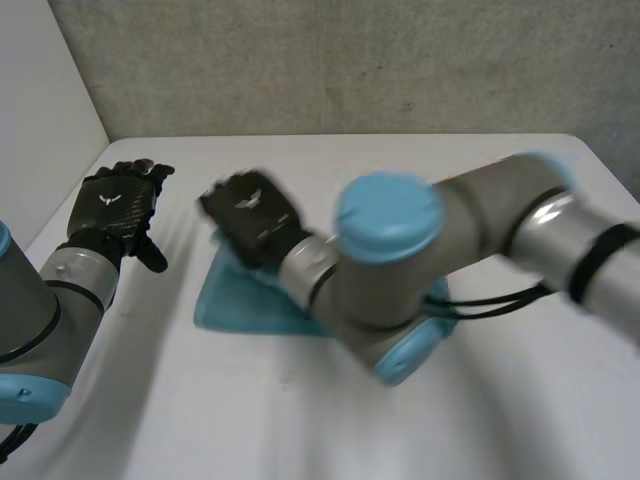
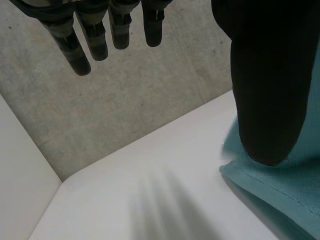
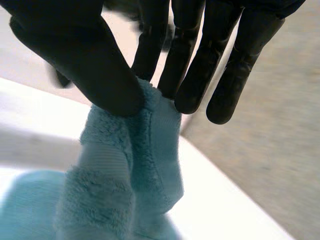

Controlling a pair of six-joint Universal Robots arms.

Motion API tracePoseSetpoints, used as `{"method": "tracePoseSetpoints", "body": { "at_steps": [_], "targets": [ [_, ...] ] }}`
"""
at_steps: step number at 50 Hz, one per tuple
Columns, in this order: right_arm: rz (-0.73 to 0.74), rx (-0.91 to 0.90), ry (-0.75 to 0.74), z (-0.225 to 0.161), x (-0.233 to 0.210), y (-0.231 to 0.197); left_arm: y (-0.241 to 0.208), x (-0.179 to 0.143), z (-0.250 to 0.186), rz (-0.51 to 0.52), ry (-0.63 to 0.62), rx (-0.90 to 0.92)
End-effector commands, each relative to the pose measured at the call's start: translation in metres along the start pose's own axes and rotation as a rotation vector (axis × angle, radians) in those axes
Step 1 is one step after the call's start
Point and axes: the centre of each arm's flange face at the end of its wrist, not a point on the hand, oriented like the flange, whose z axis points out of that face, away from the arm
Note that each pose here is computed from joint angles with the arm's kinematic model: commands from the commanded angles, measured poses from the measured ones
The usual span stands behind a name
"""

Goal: Fold the laundry

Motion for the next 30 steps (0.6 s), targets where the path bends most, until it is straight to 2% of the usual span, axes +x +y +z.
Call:
{"method": "tracePoseSetpoints", "body": {
  "at_steps": [1, 8, 11, 13, 16, 18, 19, 21, 24, 26, 30],
  "targets": [
    [0.004, -0.05, -0.087, 0.014, -0.051, 0.042, 0.0, 0.0, 0.0, 0.0, 0.001, 0.0],
    [-0.008, -0.15, -0.001, 0.01, -0.04, 0.056, 0.0, 0.001, 0.0, 0.0, 0.006, -0.001],
    [-0.019, -0.166, 0.076, 0.007, -0.027, 0.042, 0.0, 0.005, -0.001, 0.001, 0.018, 0.001],
    [-0.023, -0.171, 0.135, -0.007, -0.013, 0.009, -0.001, 0.006, -0.001, 0.001, 0.022, 0.004],
    [-0.01, -0.191, 0.164, -0.016, -0.001, 0.001, -0.004, 0.009, -0.001, 0.002, 0.031, 0.016],
    [0.0, -0.244, 0.232, -0.036, 0.033, -0.002, -0.007, 0.017, -0.002, 0.004, 0.054, 0.025],
    [0.0, -0.245, 0.233, -0.036, 0.033, -0.002, -0.007, 0.017, -0.002, 0.005, 0.054, 0.025],
    [0.014, -0.296, 0.289, -0.06, 0.058, -0.002, -0.009, 0.028, -0.004, 0.011, 0.087, 0.034],
    [0.024, -0.328, 0.315, -0.072, 0.07, 0.002, -0.008, 0.034, -0.006, 0.012, 0.107, 0.032],
    [0.052, -0.404, 0.369, -0.095, 0.091, 0.017, -0.002, 0.046, -0.008, 0.017, 0.143, 0.015],
    [0.087, -0.463, 0.393, -0.118, 0.106, 0.031, 0.004, 0.054, -0.006, 0.019, 0.164, 0.003]
  ]
}}
